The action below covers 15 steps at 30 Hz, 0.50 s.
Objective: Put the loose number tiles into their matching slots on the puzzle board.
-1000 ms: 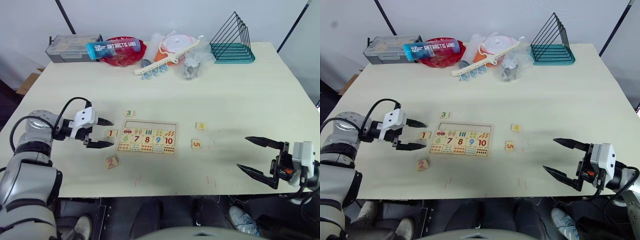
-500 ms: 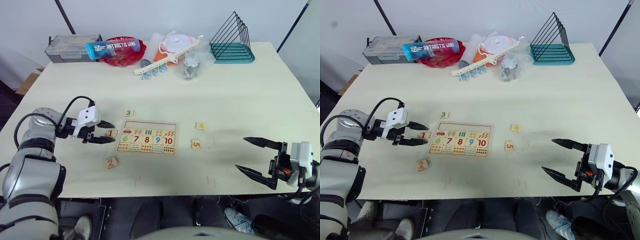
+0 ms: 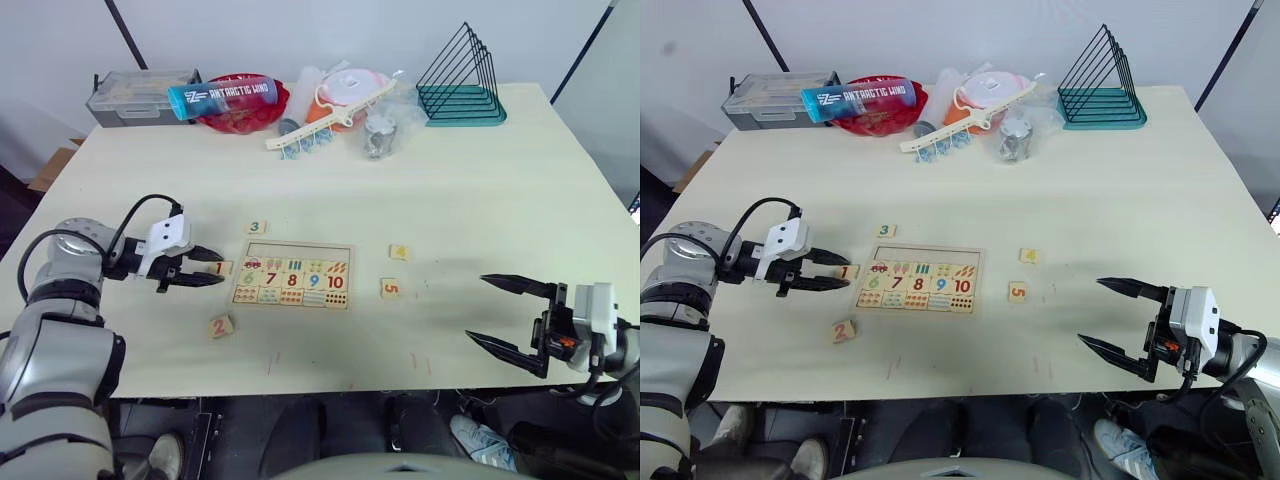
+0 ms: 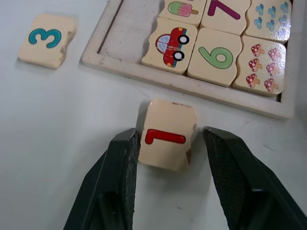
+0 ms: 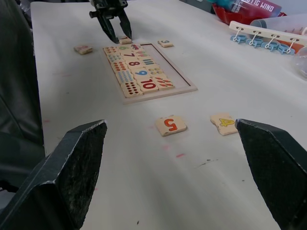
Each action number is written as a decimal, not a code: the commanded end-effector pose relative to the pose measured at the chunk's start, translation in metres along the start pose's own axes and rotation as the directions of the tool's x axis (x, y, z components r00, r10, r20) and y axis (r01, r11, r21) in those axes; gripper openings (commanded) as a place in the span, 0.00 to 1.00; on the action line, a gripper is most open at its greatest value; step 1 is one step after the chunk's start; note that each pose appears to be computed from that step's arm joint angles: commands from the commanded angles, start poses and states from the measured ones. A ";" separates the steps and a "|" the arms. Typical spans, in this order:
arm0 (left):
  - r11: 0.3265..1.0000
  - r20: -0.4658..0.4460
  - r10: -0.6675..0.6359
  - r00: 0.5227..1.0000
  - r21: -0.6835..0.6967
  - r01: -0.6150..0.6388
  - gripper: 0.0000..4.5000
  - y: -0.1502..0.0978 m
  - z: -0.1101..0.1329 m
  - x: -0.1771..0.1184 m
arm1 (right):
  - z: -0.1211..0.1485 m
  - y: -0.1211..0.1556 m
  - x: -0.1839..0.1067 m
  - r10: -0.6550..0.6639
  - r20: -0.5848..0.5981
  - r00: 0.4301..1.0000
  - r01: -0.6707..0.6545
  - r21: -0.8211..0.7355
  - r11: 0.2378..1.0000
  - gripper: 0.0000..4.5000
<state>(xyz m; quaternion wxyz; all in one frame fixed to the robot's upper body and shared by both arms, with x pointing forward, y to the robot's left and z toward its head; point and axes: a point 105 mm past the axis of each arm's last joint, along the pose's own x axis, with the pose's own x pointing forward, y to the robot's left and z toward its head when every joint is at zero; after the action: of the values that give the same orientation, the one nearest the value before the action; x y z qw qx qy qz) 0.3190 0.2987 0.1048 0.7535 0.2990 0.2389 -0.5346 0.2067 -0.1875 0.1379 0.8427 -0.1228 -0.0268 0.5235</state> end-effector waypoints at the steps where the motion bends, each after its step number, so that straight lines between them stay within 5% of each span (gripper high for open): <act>1: 0.999 -0.026 -0.033 0.999 -0.008 0.033 0.51 -0.007 -0.007 -0.008 | 0.005 0.000 0.001 0.010 0.021 1.000 -0.010 -0.031 0.999 1.00; 11: 0.999 -0.014 -0.051 0.999 0.010 0.051 0.51 -0.007 -0.002 0.000 | 0.005 -0.001 0.000 0.015 0.022 1.000 -0.014 -0.036 0.999 1.00; 15: 0.998 -0.029 -0.059 0.998 -0.008 0.059 0.21 -0.007 -0.004 -0.001 | 0.004 0.000 -0.002 0.009 0.026 1.000 -0.008 -0.033 0.999 1.00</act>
<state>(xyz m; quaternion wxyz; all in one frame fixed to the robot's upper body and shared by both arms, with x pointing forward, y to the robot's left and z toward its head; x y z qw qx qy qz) 0.3185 0.2982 0.1045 0.7525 0.2994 0.2375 -0.5364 0.2071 -0.1883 0.1346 0.8400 -0.1215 -0.0256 0.5282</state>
